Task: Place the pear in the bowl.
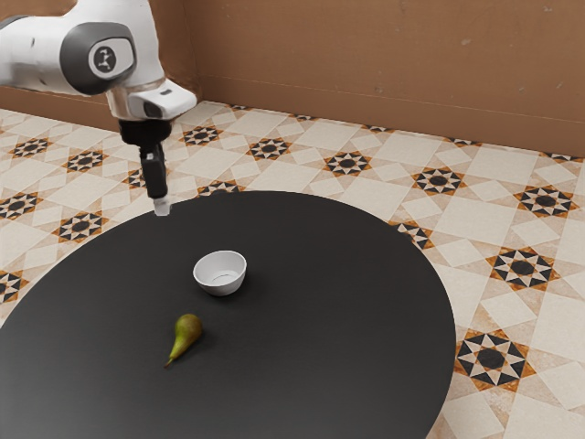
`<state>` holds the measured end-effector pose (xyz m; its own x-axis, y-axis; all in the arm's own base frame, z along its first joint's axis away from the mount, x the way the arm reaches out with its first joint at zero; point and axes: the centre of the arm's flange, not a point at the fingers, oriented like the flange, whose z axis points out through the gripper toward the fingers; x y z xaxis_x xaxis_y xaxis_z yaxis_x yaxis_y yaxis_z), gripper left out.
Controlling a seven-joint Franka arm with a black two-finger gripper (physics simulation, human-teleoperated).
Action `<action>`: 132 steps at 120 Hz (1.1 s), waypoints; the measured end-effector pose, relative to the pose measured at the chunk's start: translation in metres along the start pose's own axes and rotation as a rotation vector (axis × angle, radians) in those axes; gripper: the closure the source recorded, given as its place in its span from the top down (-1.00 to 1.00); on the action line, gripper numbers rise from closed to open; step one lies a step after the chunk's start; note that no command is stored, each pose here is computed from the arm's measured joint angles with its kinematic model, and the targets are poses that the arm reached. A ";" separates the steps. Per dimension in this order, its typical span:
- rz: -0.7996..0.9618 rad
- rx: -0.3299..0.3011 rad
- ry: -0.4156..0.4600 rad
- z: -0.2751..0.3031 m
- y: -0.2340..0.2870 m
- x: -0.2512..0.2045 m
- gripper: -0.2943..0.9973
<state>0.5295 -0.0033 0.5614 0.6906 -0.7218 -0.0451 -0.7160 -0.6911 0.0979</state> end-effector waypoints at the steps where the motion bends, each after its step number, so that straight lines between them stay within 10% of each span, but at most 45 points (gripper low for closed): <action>1: -0.005 -0.007 -0.002 0.005 0.001 -0.003 0.54; 59: -0.375 -0.001 -0.023 0.133 0.024 -0.053 0.54; 132: -0.877 -0.002 -0.004 0.262 -0.012 -0.014 0.54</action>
<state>0.5018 0.0057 0.3003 0.9916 0.0700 -0.1088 0.0735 -0.9969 0.0281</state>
